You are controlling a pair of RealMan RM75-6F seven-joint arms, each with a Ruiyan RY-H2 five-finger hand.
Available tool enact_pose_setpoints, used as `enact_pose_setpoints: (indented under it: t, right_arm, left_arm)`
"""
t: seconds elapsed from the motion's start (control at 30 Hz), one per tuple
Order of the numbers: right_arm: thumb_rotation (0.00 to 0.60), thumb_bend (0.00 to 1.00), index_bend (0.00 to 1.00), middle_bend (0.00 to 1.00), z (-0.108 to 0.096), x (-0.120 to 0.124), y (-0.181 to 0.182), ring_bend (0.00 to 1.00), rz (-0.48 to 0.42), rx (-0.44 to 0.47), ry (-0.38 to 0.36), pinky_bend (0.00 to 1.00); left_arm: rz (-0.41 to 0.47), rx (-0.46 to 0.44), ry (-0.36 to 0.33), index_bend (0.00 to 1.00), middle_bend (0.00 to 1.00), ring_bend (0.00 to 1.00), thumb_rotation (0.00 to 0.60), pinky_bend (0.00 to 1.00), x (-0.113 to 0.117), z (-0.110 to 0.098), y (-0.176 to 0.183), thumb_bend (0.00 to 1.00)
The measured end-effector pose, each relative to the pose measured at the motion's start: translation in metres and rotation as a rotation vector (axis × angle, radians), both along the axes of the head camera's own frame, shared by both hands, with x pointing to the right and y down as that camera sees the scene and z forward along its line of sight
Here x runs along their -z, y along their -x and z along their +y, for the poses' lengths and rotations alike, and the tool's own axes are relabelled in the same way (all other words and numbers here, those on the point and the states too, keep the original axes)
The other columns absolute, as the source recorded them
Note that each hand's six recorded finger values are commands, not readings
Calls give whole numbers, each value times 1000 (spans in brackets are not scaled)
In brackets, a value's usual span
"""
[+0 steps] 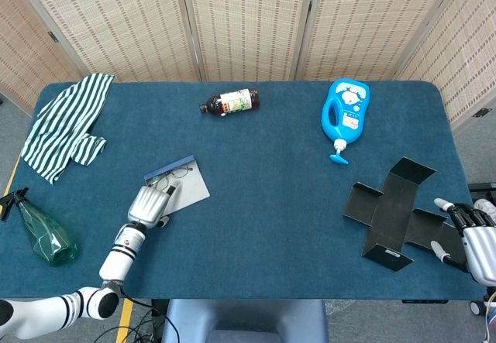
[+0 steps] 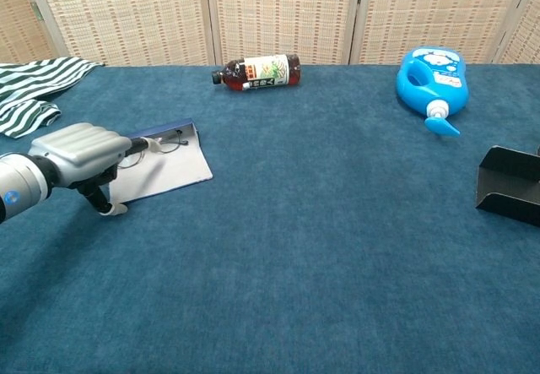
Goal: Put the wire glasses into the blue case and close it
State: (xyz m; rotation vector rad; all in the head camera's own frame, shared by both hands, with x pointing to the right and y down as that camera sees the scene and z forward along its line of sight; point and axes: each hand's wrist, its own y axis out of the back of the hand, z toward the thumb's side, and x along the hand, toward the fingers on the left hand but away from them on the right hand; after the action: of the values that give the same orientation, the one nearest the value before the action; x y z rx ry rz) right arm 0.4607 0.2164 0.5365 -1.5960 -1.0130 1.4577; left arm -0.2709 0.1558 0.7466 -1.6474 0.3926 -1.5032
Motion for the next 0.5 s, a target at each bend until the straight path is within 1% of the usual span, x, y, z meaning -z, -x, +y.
enact_pose_setpoints:
  t: [0.23, 0.5]
  right_arm:
    - [600, 264, 171, 292, 0, -1, 0, 232, 0, 1, 2, 236]
    - [600, 264, 171, 292, 0, 1, -1, 232, 2, -3, -1, 236]
  left_arm:
    - [1, 4, -5, 124, 1000, 1000, 600, 1000, -2, 0, 0, 270]
    - [-5, 45, -52, 163, 1000, 1000, 600, 1000, -1, -15, 8, 270]
